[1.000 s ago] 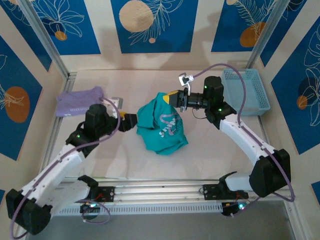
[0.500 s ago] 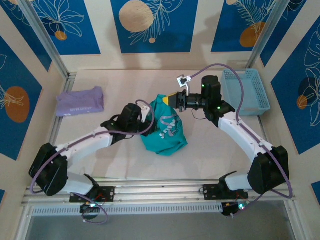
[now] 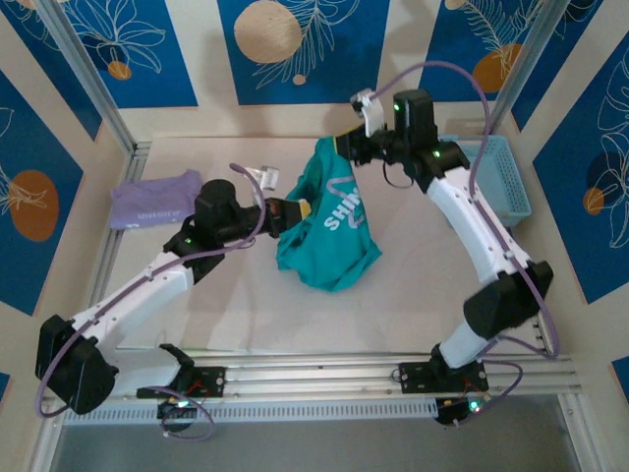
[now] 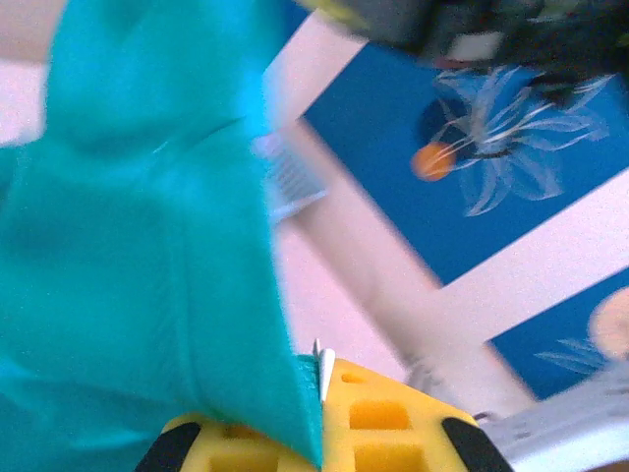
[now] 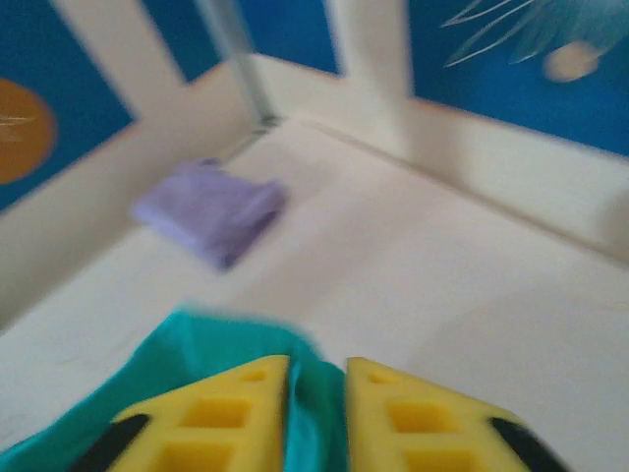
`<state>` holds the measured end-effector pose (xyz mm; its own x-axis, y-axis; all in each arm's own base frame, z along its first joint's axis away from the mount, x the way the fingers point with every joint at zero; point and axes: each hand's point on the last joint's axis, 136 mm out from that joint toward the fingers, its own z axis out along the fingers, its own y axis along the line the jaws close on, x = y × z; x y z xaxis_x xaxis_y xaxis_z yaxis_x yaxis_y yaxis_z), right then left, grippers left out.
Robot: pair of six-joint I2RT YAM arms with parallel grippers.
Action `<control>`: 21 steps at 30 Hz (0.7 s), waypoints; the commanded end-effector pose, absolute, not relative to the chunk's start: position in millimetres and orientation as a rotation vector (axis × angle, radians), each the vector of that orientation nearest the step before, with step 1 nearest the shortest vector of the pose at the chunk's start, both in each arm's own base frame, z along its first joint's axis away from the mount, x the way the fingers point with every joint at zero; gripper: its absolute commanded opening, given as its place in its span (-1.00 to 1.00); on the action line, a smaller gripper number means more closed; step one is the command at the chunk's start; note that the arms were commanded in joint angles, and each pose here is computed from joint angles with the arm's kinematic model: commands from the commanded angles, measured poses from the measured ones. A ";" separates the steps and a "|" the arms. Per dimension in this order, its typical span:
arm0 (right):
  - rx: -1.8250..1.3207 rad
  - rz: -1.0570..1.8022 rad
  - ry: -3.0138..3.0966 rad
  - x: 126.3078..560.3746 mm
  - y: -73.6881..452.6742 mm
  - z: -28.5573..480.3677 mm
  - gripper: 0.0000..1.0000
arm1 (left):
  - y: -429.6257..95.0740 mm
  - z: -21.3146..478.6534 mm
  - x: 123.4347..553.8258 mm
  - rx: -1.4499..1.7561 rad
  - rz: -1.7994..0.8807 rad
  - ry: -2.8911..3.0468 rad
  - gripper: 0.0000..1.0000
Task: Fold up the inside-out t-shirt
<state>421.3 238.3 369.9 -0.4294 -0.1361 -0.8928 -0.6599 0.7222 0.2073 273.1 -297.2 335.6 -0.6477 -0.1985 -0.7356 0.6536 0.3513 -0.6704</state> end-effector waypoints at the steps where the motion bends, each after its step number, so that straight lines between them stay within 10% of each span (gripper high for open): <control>1: -0.456 0.422 2.147 433.5 214.9 333.9 -0.27 | -294.2 396.3 260.4 0.336 -1.610 1.670 -1.00; 11: -0.574 0.595 2.162 293.4 236.9 242.8 0.29 | -275.1 379.2 278.3 0.224 -1.481 1.721 -1.00; 21: -0.441 0.546 2.218 288.0 205.4 163.1 0.38 | -275.5 378.8 277.1 0.237 -1.495 1.719 -1.00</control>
<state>264.4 204.1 148.8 -0.6561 -0.2448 -0.7138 -0.5220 0.8304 0.1949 279.4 -281.4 366.6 -0.6644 -0.3360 -0.6676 0.5984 0.2959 -0.7445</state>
